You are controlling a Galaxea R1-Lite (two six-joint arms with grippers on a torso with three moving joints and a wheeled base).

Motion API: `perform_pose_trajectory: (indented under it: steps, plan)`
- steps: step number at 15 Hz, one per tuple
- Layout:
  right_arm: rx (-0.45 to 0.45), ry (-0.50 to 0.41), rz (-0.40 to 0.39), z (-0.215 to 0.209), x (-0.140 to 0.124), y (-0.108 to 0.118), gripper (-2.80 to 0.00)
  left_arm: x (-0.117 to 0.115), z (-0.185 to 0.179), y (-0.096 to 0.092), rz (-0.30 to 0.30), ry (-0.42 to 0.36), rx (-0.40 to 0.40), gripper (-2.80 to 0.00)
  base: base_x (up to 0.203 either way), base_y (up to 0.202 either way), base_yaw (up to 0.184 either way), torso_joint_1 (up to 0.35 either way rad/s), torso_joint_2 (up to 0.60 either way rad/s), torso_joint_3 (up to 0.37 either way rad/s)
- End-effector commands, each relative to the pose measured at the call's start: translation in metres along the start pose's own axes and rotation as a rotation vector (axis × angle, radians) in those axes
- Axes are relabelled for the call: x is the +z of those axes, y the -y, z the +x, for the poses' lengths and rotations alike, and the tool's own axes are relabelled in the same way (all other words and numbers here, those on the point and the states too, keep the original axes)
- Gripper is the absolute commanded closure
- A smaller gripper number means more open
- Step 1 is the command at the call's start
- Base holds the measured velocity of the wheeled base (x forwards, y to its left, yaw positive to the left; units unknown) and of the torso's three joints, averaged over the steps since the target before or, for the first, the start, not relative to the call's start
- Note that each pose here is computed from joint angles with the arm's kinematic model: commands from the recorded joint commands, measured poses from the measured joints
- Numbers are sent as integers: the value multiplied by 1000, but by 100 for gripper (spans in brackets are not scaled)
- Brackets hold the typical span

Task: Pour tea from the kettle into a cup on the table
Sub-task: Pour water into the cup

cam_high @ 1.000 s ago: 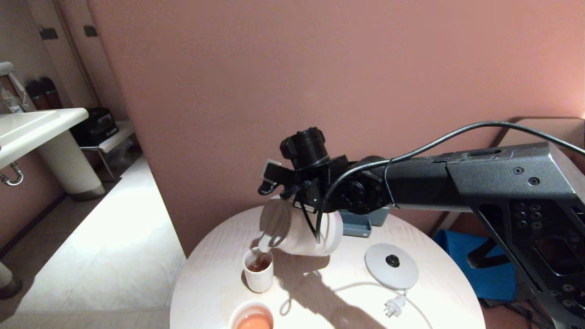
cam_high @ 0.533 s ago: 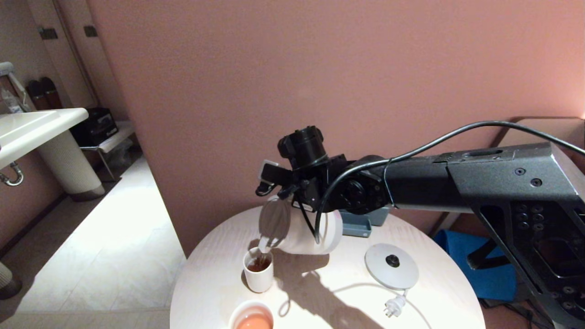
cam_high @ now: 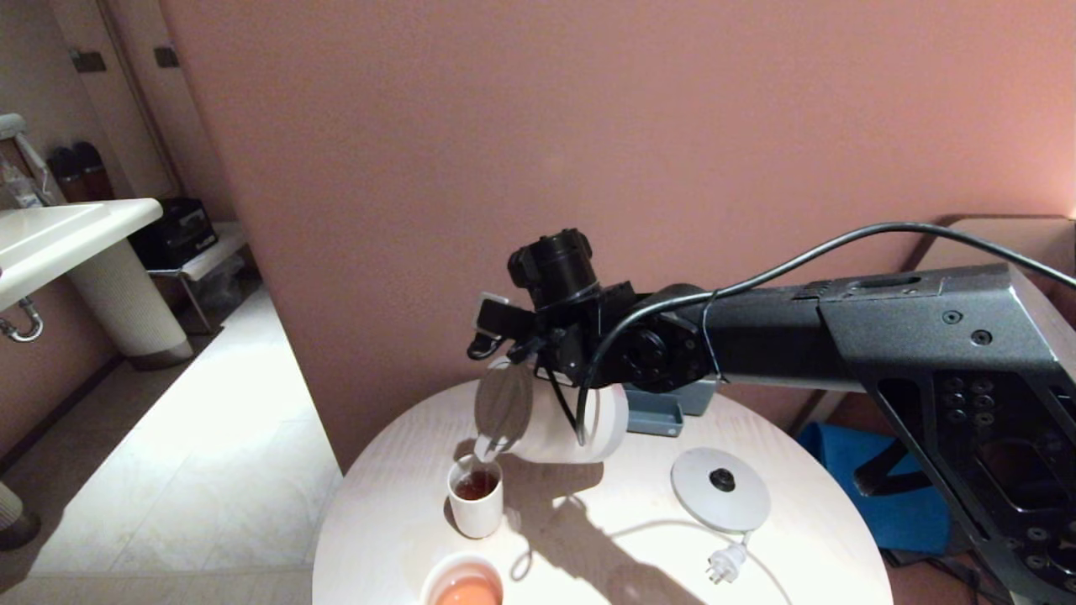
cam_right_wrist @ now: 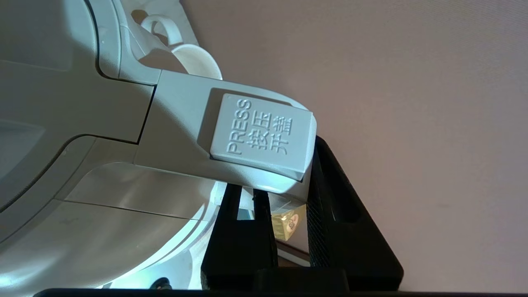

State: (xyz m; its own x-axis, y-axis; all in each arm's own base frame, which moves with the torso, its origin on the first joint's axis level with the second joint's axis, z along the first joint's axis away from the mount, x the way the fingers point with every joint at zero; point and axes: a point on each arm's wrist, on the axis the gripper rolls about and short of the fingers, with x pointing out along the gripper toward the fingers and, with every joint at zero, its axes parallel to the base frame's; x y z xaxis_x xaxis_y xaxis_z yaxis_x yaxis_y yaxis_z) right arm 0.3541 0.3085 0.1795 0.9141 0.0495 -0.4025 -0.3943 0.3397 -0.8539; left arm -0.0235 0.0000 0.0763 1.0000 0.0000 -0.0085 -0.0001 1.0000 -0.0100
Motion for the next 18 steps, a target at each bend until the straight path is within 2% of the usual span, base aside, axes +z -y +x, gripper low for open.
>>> perform_pose_trajectory:
  steps: [1,4,8,12,15,18]
  plan:
    - [-2,-4,-6,1,0,-1,0,0,0,0,-1,-1,0,0,0,0,0,0,0,0]
    - [2,-3,1,1,0,-3,0,0,0,0,-1,-2,0,0,0,0,0,0,0,0]
    - [16,-17,87,1,-5,-8,0,0,0,0,-1,-2,0,0,0,0,0,0,0,0]
    - [43,-57,230,-1,-16,-16,0,0,0,0,-1,-2,0,0,0,0,0,0,0,0]
    - [50,-84,317,-4,-29,-13,0,0,0,0,-1,0,0,0,0,0,0,0,0,0]
    - [47,-93,461,-9,-35,-12,0,0,0,0,-1,-2,0,0,0,0,0,0,0,0]
